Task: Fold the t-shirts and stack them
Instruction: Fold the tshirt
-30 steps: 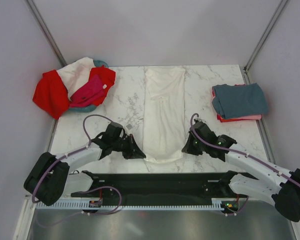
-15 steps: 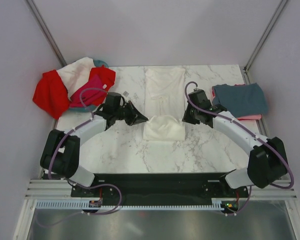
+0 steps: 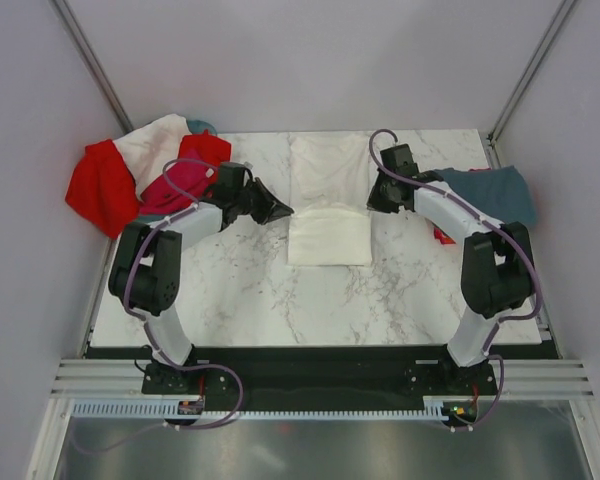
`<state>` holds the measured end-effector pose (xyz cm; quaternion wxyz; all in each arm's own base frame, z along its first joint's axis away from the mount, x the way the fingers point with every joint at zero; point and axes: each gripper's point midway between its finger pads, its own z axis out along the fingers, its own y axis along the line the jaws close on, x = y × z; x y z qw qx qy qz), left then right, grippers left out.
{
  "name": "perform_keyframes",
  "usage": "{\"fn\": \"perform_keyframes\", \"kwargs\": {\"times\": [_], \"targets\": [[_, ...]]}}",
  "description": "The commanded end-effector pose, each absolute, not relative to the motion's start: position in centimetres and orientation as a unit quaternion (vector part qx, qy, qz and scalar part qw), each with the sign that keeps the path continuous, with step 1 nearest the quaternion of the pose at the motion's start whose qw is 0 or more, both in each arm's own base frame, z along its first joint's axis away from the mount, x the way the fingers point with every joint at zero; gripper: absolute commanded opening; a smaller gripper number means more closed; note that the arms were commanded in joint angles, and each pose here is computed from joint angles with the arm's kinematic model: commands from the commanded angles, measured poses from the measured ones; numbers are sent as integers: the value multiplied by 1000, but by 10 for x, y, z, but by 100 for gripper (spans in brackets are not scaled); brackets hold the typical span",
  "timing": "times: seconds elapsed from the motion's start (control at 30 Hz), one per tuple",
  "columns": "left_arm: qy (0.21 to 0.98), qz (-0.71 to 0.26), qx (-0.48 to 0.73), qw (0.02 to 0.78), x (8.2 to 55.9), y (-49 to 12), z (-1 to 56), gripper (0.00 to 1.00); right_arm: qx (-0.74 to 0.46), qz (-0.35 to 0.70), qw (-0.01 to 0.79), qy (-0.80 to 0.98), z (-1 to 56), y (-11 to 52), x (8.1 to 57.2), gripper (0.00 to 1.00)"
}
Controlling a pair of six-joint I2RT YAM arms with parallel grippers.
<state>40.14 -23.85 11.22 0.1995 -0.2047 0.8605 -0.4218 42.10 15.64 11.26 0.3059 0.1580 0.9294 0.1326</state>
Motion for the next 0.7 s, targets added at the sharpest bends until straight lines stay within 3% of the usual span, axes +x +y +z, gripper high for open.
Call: {"fn": "perform_keyframes", "kwargs": {"times": [0.0,0.67], "targets": [[845,-437,-211,226,430,-241,127,2,158,144,327,921,124,150,447,0],[844,-428,-238,220,464,-236,103,2,155,160,310,924,97,150,493,0]]}}
